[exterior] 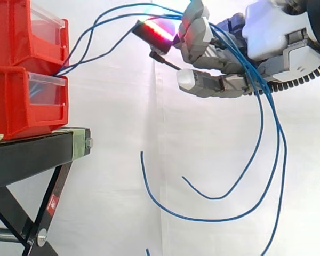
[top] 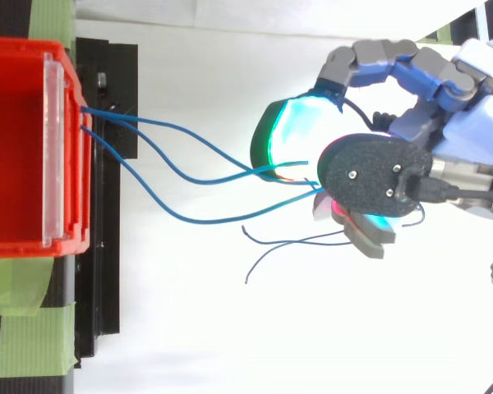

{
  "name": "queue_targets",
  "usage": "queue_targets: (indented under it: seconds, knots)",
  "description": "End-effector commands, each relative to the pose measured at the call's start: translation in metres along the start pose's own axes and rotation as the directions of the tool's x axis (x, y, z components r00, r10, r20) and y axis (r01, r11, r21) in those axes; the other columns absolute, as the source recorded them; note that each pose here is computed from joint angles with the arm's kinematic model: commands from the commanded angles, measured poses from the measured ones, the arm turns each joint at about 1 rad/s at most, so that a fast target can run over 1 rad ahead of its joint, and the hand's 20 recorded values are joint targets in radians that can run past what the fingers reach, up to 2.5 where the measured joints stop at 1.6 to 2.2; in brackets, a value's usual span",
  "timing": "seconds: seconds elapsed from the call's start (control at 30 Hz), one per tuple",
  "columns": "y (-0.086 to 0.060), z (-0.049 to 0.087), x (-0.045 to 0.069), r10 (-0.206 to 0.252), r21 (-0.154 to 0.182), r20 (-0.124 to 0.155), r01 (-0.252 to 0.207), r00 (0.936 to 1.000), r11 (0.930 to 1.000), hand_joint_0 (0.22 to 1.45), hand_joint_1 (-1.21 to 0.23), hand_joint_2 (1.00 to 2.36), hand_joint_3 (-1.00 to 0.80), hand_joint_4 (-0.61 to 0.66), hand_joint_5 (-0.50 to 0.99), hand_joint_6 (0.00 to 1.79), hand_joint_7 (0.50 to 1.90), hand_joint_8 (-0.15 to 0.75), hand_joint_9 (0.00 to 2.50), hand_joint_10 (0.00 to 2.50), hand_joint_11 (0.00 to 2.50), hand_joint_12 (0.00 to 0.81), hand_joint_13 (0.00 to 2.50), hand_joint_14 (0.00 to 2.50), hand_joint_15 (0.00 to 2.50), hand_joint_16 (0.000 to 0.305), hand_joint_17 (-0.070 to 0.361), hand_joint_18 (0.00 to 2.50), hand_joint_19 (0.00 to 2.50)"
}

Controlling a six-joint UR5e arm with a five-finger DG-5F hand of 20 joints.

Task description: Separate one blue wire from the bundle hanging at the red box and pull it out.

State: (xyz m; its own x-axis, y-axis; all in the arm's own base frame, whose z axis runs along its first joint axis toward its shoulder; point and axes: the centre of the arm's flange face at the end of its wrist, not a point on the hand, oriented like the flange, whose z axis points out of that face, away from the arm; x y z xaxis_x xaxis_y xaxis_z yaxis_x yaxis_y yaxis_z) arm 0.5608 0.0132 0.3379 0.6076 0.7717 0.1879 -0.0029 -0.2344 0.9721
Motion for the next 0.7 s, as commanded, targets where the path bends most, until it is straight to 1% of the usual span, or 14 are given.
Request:
queue_targets:
  seconds: [0.0,0.1,0.2,0.27,0.37,0.4,0.63,0.67]
  knots:
    - [0.0,-0.0008,0.001,0.012,0.0,-0.003,-0.012,0.9999,0.9999,0.62,-0.83,1.02,-0.09,0.02,-0.12,0.93,1.07,0.375,1.42,0.02,1.42,0.457,1.38,0.02,1.36,0.049,0.111,1.04,0.53]
    - [-0.0001,-0.0008,0.0011,0.011,0.001,-0.004,-0.011,0.9999,0.9999,0.62,-0.83,1.02,-0.09,0.01,-0.12,0.93,1.07,0.377,1.41,0.02,1.43,0.46,1.38,0.02,1.35,0.049,0.11,1.04,0.54]
    - [-0.0011,-0.0011,0.0018,0.001,0.002,-0.005,-0.001,1.0,1.0,0.61,-0.83,1.02,-0.06,0.0,-0.11,0.93,1.09,0.381,1.41,0.02,1.4,0.46,1.38,0.02,1.35,0.049,0.111,1.04,0.53]
    - [-0.0011,-0.0011,0.0018,-0.011,0.002,-0.005,0.011,0.9999,0.9999,0.61,-0.83,1.02,-0.03,-0.01,-0.11,0.93,1.09,0.386,1.42,0.02,1.39,0.467,1.39,0.02,1.34,0.05,0.112,1.05,0.53]
    - [-0.0029,-0.0018,0.0014,-0.043,0.003,-0.006,0.043,0.9991,0.9991,0.61,-0.82,1.02,-0.01,-0.04,-0.1,0.93,1.09,0.401,1.44,0.02,1.4,0.485,1.4,0.01,1.33,0.052,0.117,1.07,0.52]
    - [-0.0041,-0.002,0.0007,-0.055,0.005,-0.007,0.055,0.9985,0.9985,0.61,-0.82,1.01,0.0,-0.05,-0.09,0.92,1.13,0.404,1.45,0.02,1.4,0.494,1.4,0.01,1.34,0.053,0.12,1.08,0.51]
    - [-0.0046,-0.0015,0.0032,-0.093,-0.005,-0.012,0.093,0.9956,0.9957,0.61,-0.83,1.0,0.03,-0.08,-0.08,0.92,1.15,0.417,1.49,0.02,1.38,0.523,1.43,0.01,1.32,0.057,0.127,1.13,0.49]
    - [-0.0046,-0.0015,0.0032,-0.093,-0.005,-0.012,0.093,0.9956,0.9957,0.61,-0.83,1.0,0.03,-0.08,-0.08,0.92,1.14,0.412,1.49,0.02,1.39,0.525,1.43,0.01,1.32,0.057,0.128,1.13,0.49]
